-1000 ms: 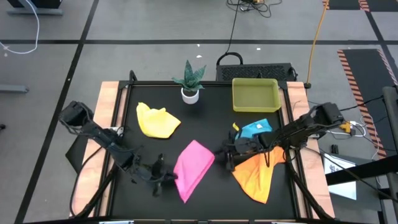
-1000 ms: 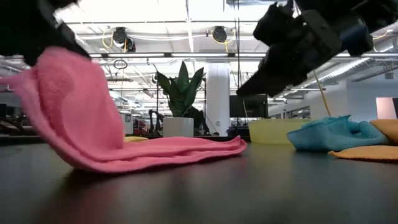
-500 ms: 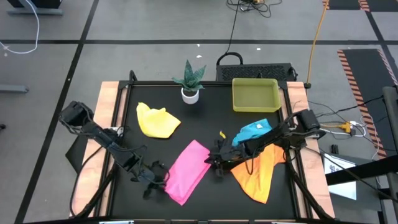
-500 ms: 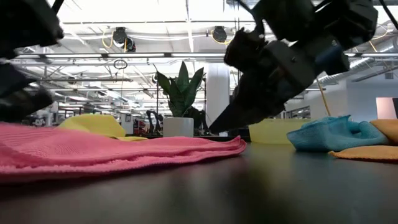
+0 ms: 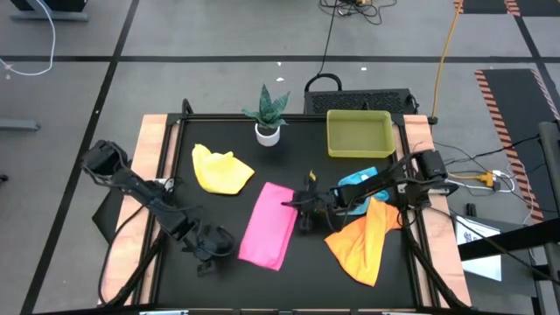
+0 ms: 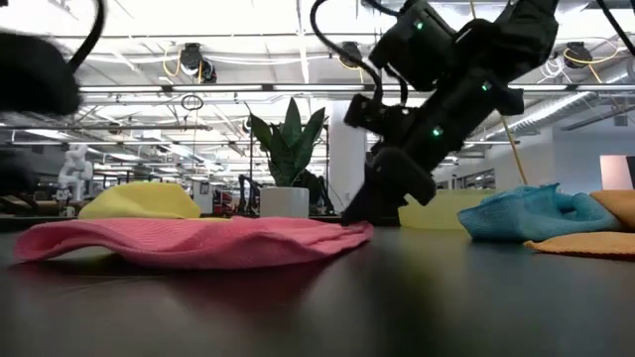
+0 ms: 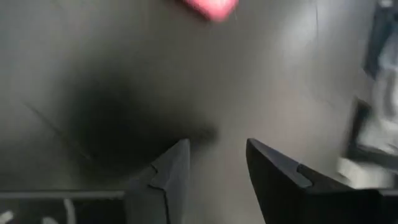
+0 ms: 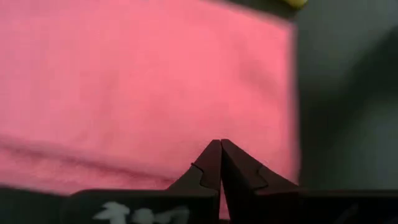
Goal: Fold microfiber towels
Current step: Fold the pink microfiber cloth
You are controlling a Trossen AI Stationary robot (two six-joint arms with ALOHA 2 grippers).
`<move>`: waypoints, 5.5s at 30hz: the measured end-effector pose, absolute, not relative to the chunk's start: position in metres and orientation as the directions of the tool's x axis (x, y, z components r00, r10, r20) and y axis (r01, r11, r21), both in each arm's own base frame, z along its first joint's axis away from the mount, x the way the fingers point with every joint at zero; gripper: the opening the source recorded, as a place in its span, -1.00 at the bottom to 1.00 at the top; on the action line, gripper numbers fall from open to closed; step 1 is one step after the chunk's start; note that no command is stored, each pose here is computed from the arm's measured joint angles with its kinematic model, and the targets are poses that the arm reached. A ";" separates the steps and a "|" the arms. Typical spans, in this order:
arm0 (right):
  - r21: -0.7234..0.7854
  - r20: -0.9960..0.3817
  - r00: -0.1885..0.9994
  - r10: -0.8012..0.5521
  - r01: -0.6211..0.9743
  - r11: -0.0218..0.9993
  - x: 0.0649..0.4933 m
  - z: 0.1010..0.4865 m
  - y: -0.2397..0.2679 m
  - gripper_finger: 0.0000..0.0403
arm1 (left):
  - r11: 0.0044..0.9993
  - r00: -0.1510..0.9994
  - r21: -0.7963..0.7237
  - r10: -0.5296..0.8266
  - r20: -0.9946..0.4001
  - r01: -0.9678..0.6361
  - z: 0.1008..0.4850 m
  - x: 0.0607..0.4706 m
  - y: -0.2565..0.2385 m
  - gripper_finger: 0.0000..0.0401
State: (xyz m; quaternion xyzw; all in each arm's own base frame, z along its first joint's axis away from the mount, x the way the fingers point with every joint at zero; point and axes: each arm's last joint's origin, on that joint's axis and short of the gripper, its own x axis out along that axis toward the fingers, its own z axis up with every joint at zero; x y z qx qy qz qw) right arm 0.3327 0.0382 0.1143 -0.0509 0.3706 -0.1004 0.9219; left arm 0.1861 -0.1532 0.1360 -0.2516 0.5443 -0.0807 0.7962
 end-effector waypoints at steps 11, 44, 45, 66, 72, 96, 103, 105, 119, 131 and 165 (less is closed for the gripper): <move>0.110 -0.570 0.818 0.070 -0.009 0.994 0.342 0.135 0.047 -1.00 | 0.980 0.708 -0.197 -0.128 -0.695 -0.016 0.138 0.228 -0.125 -0.45; 0.115 -0.477 0.870 0.120 -0.074 0.991 0.380 0.102 0.095 -1.00 | 0.923 0.630 -0.179 0.083 -0.772 -0.341 0.117 0.228 -0.107 -0.75; 0.108 -0.497 0.860 0.113 -0.067 0.992 0.384 0.099 0.094 -1.00 | 0.916 0.618 -0.162 0.111 -0.778 -0.367 0.116 0.228 -0.103 -0.75; 0.075 -0.651 0.755 -0.076 0.163 0.984 0.327 0.121 0.102 -1.00 | 0.930 0.714 0.006 0.285 -0.640 -0.367 0.128 0.255 -0.064 -0.75; 0.146 -0.691 0.720 0.056 0.063 0.987 0.323 0.097 0.118 -1.00 | 0.890 0.647 0.078 0.385 -0.658 -0.450 0.121 0.262 -0.026 -0.75; 0.251 -0.603 0.795 0.061 0.117 0.961 0.308 0.112 0.158 -1.00 | 0.998 0.874 -0.066 -0.021 -0.485 -0.012 0.116 0.297 -0.003 -0.75; 0.244 -0.641 0.761 0.103 0.074 0.967 0.307 0.107 0.158 -1.00 | 0.989 0.834 -0.016 0.117 -0.539 -0.148 0.083 0.303 0.007 -0.75; 0.257 -0.653 0.747 0.120 0.070 0.964 0.306 0.105 0.159 -1.00 | 0.987 0.833 -0.004 0.136 -0.536 -0.163 0.081 0.309 0.014 -0.75; 0.214 -0.580 0.802 0.145 -0.022 0.977 0.308 0.126 0.158 -1.00 | 0.988 0.846 0.125 0.140 -0.515 -0.088 0.143 0.320 0.024 -0.75; 0.175 -0.567 0.764 0.309 -0.255 0.951 0.308 0.132 0.162 -0.57 | 0.988 0.789 0.007 -0.117 -0.603 0.152 0.138 0.305 -0.074 -0.75; 0.022 -0.618 0.749 0.239 -0.288 0.957 0.305 0.132 0.156 -0.99 | 0.805 0.843 0.405 -0.204 -0.497 0.434 0.089 0.283 -0.180 0.21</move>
